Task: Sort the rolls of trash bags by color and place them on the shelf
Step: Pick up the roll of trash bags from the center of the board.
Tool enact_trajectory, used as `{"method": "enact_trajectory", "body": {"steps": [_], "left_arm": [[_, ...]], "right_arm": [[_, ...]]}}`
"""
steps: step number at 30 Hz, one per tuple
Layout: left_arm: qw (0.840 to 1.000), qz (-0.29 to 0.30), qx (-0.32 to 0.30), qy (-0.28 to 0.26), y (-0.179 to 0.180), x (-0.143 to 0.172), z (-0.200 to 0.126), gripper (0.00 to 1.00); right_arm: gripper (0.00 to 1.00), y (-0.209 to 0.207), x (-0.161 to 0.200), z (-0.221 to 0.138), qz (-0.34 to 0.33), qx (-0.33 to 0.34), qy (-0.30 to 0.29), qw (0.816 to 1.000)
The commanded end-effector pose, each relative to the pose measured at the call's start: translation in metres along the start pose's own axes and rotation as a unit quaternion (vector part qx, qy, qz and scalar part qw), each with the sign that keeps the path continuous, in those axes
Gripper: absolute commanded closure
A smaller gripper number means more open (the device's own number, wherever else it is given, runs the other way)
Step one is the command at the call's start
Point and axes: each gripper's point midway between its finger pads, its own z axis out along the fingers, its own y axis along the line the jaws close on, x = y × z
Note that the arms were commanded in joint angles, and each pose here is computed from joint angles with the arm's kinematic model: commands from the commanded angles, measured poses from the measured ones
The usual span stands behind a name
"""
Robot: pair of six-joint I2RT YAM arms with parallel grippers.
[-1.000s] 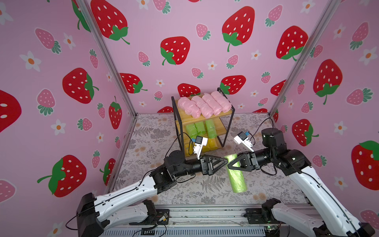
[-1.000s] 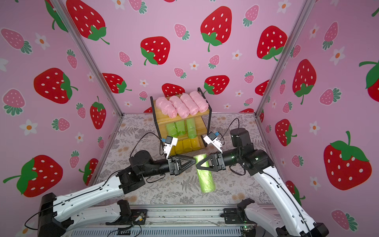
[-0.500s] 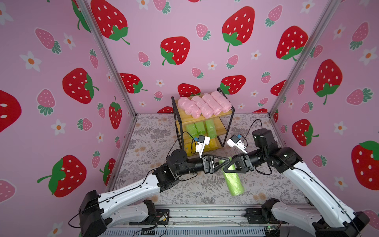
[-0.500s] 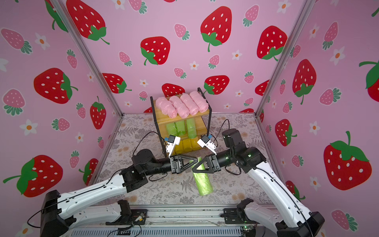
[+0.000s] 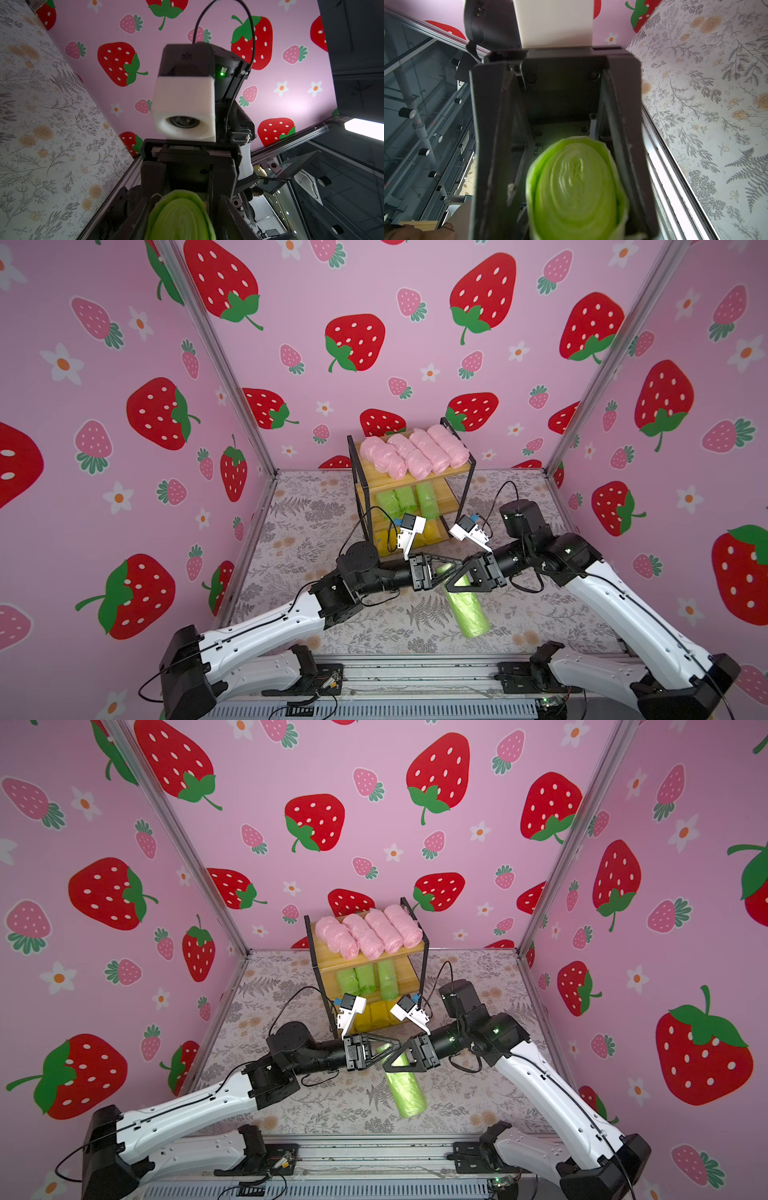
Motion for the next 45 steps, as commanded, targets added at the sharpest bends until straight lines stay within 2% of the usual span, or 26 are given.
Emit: {"method": "enact_trajectory", "body": {"steps": [1,11,12,18,19,20,26,30,33,40,45], "left_arm": [[1.000,0.011,0.028,0.001,-0.017,-0.005,0.002,0.54],[1.000,-0.001,0.023,0.005,-0.011,0.000,-0.001,0.93],[1.000,-0.002,0.021,0.003,-0.010,0.001,-0.002,1.00],[1.000,-0.010,0.006,-0.012,-0.002,0.002,-0.011,1.00],[1.000,-0.010,0.003,-0.015,0.000,0.001,-0.013,1.00],[1.000,-0.011,-0.001,-0.018,0.001,0.002,-0.014,1.00],[0.998,-0.026,-0.040,-0.037,0.021,0.001,-0.021,1.00],[0.996,-0.049,-0.066,-0.046,0.041,0.003,-0.022,1.00],[0.992,-0.070,-0.090,-0.052,0.059,0.004,-0.025,1.00],[0.974,-0.095,-0.200,-0.049,0.120,0.014,-0.035,1.00],[0.958,-0.105,-0.266,-0.031,0.170,0.031,-0.040,1.00]], "right_arm": [[1.00,0.006,-0.003,0.002,-0.018,0.003,0.003,1.000],[1.00,-0.017,-0.009,0.006,0.022,0.049,0.001,0.999],[1.00,-0.020,-0.010,0.006,0.027,0.056,-0.001,0.998],[0.99,-0.044,-0.019,0.006,0.062,0.103,-0.018,0.993],[0.93,-0.046,-0.019,0.006,0.068,0.105,-0.020,0.992],[0.81,-0.049,-0.018,0.006,0.074,0.110,-0.021,0.991],[0.66,-0.056,-0.022,0.005,0.079,0.127,-0.036,0.988],[0.65,-0.064,-0.020,0.006,0.092,0.134,-0.036,0.986],[0.64,-0.075,-0.020,0.008,0.103,0.137,-0.039,0.984],[0.49,-0.108,-0.028,0.014,0.116,0.111,-0.056,0.985],[0.39,-0.151,-0.031,0.015,0.134,0.118,-0.060,0.982]]}}
